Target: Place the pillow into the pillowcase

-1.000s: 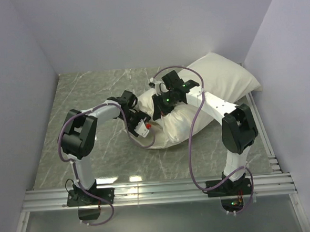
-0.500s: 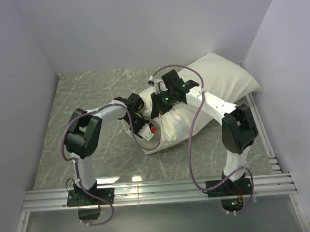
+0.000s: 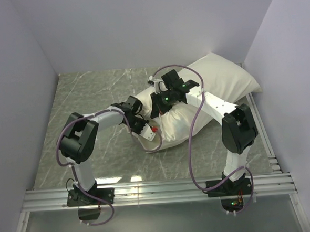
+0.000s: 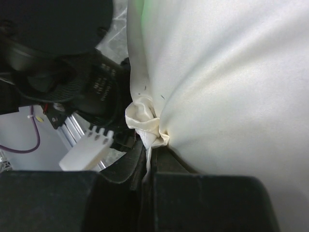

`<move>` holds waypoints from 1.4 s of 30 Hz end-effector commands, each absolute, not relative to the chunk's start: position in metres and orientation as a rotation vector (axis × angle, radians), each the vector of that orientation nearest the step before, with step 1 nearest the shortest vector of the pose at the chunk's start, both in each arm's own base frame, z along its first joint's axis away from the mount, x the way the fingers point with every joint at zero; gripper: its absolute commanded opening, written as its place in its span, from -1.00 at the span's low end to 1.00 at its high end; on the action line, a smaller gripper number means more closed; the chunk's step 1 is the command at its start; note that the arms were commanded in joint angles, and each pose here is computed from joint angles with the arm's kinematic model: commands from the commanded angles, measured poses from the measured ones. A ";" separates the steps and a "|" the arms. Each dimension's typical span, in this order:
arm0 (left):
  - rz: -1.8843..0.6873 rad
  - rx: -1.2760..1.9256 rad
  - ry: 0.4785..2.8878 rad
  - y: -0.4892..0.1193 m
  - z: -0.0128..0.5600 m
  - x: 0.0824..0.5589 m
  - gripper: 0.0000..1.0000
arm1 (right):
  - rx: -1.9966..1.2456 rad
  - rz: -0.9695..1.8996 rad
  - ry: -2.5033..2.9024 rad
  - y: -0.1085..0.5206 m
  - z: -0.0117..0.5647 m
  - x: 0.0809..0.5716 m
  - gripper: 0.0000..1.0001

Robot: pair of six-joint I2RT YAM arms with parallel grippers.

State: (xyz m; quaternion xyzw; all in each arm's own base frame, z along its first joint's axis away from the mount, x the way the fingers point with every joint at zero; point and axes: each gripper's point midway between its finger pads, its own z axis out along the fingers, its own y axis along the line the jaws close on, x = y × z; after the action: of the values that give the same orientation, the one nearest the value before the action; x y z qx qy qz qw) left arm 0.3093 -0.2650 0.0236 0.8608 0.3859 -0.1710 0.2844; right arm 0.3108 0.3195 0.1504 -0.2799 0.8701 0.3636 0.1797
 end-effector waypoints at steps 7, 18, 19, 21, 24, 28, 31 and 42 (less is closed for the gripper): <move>-0.424 2.309 0.993 -0.216 0.065 0.258 -0.99 | -0.847 1.094 2.400 0.324 0.162 0.301 -1.00; -0.433 2.339 1.156 -0.192 0.037 0.241 -0.68 | -0.840 1.085 2.410 0.324 0.156 0.302 -1.00; -0.444 2.348 1.174 -0.190 0.034 0.240 -0.66 | -0.843 1.083 2.415 0.323 0.155 0.301 -1.00; -0.439 2.369 1.184 -0.185 0.030 0.238 -0.69 | -0.842 1.081 2.419 0.323 0.154 0.301 -1.00; -0.454 2.381 1.171 -0.184 0.029 0.233 -0.96 | -0.846 1.077 2.419 0.322 0.153 0.300 -1.00; -0.498 2.375 1.137 -0.186 0.038 0.223 -0.48 | -0.847 1.076 2.419 0.322 0.153 0.300 -1.00; -0.498 2.295 1.157 -0.195 0.049 0.231 -0.26 | -0.847 1.082 2.419 0.322 0.153 0.300 -1.00; -0.526 2.107 1.247 -0.225 0.092 0.289 -0.02 | -0.855 1.105 2.412 0.324 0.153 0.295 -1.00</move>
State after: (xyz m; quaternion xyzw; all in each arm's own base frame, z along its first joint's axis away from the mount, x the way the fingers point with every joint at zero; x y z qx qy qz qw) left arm 0.2868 -0.2118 0.0818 0.8135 0.4687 -0.1674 0.3008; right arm 0.2919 0.3249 0.1386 -0.2995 0.8638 0.3740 0.1559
